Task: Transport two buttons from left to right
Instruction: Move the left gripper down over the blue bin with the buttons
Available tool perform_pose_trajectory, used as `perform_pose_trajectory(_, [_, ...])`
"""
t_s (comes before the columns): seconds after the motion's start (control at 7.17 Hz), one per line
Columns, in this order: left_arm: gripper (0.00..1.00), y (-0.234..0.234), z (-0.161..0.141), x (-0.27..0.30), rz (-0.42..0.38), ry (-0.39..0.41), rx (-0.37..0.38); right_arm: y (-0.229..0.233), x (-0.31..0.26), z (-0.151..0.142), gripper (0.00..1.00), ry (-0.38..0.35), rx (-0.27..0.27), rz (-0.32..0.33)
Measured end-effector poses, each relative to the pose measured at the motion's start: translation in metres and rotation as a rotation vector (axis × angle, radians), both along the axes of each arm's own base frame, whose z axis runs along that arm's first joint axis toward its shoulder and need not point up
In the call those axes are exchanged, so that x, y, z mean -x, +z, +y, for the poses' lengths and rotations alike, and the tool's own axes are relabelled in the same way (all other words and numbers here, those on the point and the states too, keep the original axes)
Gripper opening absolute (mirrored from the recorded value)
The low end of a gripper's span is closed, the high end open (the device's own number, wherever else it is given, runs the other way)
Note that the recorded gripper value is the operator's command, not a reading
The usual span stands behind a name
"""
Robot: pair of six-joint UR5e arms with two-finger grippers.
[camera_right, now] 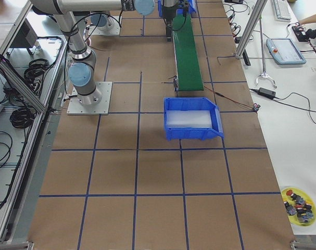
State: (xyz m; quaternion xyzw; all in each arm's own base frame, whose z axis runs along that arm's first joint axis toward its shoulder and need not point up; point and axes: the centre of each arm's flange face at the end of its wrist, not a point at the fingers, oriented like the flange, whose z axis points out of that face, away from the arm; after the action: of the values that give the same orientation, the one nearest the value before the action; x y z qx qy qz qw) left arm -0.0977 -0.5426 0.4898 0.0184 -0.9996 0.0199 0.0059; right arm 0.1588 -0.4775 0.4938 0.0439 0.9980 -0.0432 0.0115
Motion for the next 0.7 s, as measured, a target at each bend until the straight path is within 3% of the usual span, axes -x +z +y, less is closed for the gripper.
perform_pose_trajectory(0.28, [1.0,-0.001,-0.005,-0.025,-0.001,0.006,0.001,-0.002,0.0,0.0,1.0,-0.001,-0.004,0.001])
perform_pose_trajectory(0.7, [1.0,-0.003,-0.007,-0.152,-0.012,0.038,-0.005,-0.002,0.0,0.0,1.0,0.001,-0.004,0.001])
